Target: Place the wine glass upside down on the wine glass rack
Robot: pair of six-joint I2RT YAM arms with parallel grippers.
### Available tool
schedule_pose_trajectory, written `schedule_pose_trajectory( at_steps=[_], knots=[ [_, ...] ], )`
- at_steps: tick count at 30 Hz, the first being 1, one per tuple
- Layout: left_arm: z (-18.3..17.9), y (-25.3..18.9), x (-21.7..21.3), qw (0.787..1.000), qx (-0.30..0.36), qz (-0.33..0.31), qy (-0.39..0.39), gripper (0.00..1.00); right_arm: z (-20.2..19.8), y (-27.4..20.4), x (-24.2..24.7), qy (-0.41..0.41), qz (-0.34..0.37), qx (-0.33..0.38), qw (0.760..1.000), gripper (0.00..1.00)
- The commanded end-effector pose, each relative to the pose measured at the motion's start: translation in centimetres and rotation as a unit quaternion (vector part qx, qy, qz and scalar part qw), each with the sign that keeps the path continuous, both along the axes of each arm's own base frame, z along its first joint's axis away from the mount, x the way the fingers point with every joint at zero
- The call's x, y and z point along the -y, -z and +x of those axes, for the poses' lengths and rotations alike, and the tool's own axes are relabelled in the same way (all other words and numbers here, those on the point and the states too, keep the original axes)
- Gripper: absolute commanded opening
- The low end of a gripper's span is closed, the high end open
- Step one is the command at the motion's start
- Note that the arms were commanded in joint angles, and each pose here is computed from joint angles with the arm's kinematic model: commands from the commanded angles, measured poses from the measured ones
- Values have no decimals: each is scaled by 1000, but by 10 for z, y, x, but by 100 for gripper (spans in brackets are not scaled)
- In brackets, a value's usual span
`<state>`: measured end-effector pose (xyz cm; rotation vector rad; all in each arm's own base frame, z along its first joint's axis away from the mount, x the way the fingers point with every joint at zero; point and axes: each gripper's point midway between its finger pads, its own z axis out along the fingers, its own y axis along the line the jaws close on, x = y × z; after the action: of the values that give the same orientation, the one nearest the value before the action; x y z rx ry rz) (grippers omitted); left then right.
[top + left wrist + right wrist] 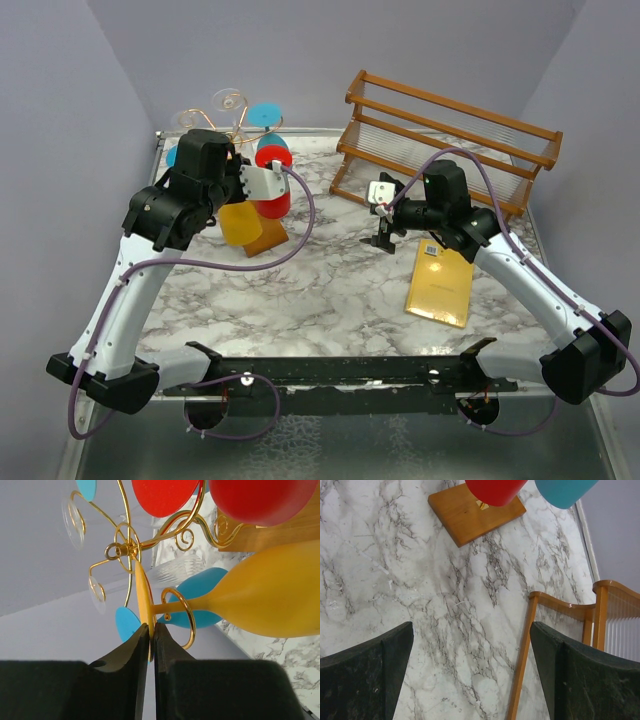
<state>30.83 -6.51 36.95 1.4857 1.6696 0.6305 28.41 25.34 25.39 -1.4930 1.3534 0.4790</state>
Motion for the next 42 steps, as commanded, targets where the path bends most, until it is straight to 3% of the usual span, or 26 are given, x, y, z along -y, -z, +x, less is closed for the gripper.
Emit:
schedule_pose_trajectory(
  at_steps=[1,15,34,42],
  knots=[
    [-2,2,13,999,-5,-29,22,14,3,-1,-1,4,-1,12,1000,100],
    [-12,12,22,997,-36,-47,46,25,4,0,0,6,-2,15,1000,100],
    [-20,7,34,993,-47,-82,67,31,4,0,1,7,-2,16,1000,100],
    [-26,10,44,989,-62,-105,86,44,3,-4,1,9,2,17,1000,100]
  ],
)
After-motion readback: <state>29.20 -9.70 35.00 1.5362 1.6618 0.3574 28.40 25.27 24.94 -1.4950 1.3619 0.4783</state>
